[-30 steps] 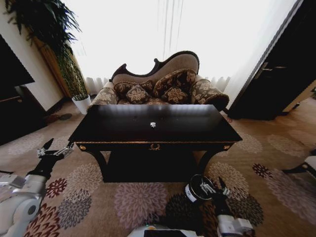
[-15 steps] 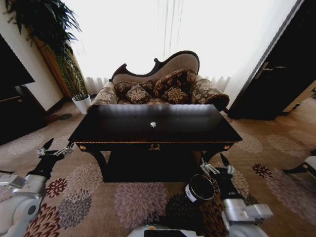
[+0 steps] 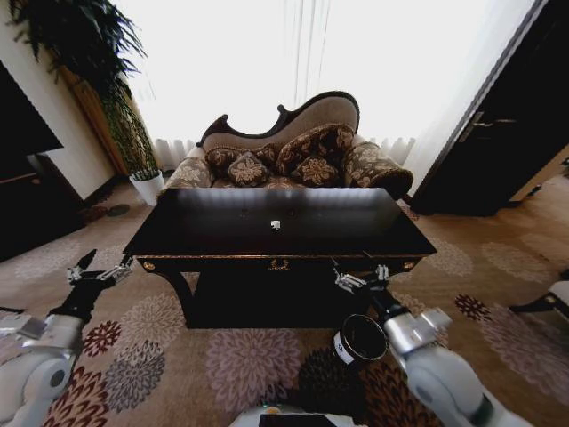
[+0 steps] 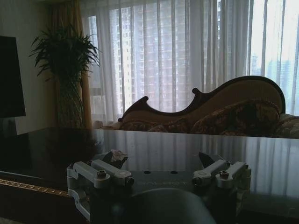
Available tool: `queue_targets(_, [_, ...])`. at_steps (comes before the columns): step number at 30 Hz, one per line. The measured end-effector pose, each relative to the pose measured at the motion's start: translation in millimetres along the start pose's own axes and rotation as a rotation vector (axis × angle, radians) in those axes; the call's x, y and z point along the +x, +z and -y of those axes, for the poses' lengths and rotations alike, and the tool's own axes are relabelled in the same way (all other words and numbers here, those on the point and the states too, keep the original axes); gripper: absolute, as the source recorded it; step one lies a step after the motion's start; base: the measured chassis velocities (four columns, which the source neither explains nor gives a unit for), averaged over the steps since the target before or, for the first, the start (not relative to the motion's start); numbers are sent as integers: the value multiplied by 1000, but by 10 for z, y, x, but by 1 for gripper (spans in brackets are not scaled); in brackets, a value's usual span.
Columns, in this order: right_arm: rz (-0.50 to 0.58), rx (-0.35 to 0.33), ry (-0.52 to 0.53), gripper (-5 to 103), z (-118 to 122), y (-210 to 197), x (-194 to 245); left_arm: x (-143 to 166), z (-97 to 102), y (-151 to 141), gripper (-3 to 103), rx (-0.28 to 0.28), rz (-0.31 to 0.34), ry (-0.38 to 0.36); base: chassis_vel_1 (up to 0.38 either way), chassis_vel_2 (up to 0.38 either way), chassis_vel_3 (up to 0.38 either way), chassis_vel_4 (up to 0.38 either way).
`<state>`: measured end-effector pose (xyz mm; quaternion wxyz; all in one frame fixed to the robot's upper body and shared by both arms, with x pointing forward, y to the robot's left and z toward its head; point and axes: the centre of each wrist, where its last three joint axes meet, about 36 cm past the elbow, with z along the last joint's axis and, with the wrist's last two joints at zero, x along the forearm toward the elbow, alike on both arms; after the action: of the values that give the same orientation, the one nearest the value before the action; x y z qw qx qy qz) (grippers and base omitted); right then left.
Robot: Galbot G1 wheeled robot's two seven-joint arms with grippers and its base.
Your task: Move to the front of the table and place the trash on the table into the trash bin.
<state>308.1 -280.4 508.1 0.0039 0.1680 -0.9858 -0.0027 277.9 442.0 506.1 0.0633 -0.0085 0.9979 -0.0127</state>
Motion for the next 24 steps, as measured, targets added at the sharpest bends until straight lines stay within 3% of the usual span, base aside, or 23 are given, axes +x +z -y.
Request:
queue_targets(4, [-52,73,-55,100,105,20,-261,0,0,0,100,0,0,0,0,0,0,0])
queue_targets(12, [-148,19,-124,100,13,-151,-746,0,0,0,100,0,0,0,0,0,0,0])
queue_targets(16, [-194,35,-138,100,22,-235,-978,0,0,0,100,0,0,0,0,0,0,0])
queue_targets(24, [-214,162,-169,100,-52,-162,-1646,0,0,0,100,0,0,0,0,0,0,0])
